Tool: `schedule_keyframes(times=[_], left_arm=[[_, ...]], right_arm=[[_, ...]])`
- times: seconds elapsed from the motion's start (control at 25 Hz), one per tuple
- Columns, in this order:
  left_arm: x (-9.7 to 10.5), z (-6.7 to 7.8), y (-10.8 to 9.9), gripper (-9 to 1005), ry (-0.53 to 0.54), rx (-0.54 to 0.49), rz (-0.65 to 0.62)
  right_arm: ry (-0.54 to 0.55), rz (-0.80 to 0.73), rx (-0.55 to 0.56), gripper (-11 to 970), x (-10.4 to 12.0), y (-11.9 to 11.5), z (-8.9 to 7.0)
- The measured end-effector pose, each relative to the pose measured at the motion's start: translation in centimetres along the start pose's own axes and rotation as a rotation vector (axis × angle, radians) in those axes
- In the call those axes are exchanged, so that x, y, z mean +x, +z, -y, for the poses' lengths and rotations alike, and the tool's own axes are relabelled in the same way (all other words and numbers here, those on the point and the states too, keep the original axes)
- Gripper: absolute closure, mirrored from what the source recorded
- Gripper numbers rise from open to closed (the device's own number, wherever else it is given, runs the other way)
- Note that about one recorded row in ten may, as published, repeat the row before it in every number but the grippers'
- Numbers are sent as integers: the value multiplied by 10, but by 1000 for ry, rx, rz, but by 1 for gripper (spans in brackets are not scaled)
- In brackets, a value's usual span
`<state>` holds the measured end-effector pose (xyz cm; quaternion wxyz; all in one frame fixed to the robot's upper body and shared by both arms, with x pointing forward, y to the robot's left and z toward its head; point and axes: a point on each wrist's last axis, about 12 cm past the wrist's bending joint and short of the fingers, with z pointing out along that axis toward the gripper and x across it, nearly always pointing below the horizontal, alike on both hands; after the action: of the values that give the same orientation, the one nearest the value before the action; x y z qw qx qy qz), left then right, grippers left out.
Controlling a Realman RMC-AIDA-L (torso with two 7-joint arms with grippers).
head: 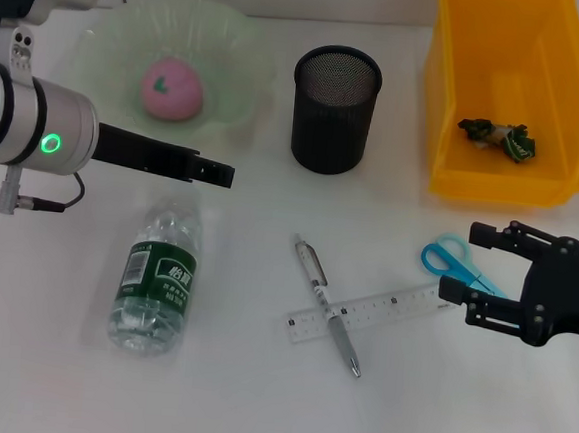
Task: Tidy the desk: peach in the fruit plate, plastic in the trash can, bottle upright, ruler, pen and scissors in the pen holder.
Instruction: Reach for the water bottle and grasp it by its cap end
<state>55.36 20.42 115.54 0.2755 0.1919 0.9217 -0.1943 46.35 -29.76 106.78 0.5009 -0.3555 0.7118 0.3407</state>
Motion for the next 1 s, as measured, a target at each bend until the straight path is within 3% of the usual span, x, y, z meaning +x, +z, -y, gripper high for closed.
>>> schedule_keyframes(times=[0.04, 0.08, 0.48, 0.52, 1.0], left_arm=[[0, 0, 0, 156, 0, 0, 0], [-1, -17, 13, 156, -86, 10, -29], [1, -25, 16, 158, -113, -10, -31], [2, -36, 23, 158, -150, -28, -42], [-1, -43, 37, 161, -158, -55, -71]], right_arm=[[0, 0, -1, 175, 0, 0, 0], [2, 0, -2, 175, 0, 0, 0], [4, -2, -10, 175, 0, 2, 0], [5, -2, -10, 175, 0, 2, 0], [15, -6, -9, 175, 2, 4, 0]])
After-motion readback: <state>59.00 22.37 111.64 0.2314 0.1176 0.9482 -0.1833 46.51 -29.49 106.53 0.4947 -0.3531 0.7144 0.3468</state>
